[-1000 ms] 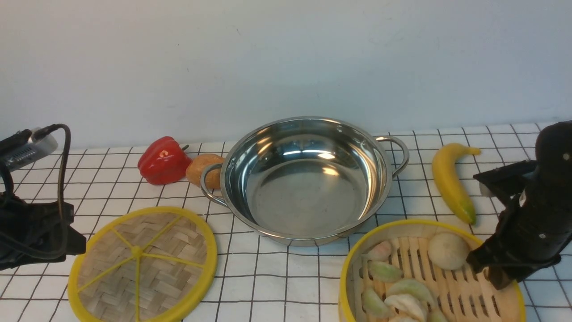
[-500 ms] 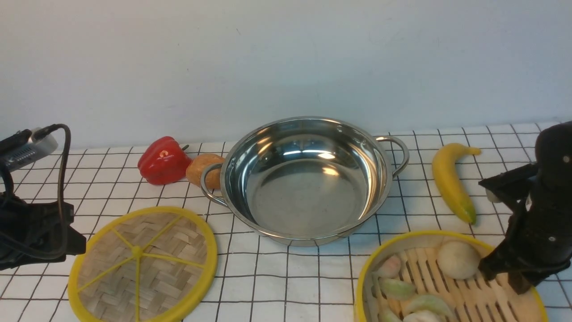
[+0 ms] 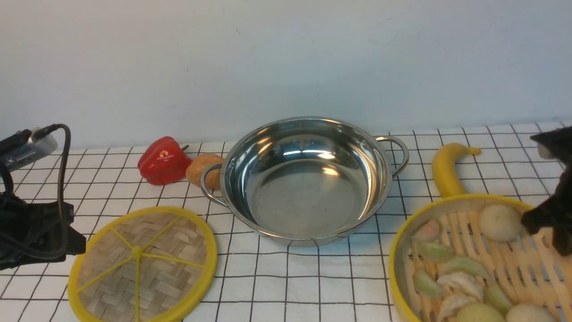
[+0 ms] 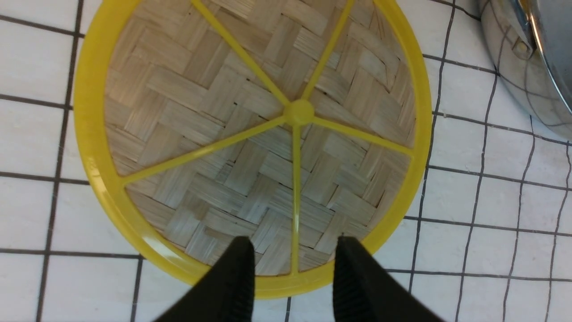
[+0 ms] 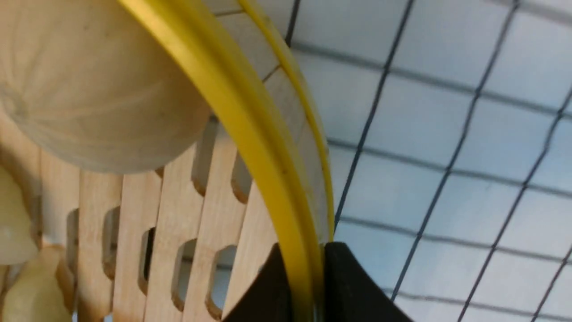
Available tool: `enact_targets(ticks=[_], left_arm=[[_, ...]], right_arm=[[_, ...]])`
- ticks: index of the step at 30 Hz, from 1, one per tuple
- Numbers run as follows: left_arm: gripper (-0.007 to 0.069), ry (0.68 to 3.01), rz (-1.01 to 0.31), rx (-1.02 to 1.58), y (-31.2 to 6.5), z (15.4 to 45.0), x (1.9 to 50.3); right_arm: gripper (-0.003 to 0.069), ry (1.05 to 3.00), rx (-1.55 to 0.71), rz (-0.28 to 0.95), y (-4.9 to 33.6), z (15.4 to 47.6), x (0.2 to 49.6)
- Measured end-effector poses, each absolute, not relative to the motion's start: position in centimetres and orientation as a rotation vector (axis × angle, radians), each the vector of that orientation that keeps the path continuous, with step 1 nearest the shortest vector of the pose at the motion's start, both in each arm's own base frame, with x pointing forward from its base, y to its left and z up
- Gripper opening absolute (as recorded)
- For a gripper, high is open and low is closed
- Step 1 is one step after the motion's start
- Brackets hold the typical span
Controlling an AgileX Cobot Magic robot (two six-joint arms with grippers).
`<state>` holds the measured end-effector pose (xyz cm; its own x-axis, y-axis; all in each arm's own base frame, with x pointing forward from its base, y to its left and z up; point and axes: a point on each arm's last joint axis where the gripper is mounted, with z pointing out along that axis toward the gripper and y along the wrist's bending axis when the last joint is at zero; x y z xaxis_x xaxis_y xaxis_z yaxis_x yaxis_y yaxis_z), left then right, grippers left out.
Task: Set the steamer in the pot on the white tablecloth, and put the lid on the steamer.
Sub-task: 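Reach for and grasp the rim of the bamboo steamer holding the buns with the right gripper, then place the bamboo steamer basket of food into the steel pot with the right gripper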
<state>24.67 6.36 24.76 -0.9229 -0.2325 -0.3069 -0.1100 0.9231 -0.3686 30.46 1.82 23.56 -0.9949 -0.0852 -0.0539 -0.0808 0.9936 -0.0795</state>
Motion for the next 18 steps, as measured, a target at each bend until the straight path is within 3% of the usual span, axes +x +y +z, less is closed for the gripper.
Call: enact_targets(ticks=[18], left_arm=[[0.0243, 2.733, -0.495, -0.252, 6.4, 24.8, 24.7]], right_arm=[[0.0085, 2.926, -0.136, 0.175, 3.6, 27.7, 33.6]])
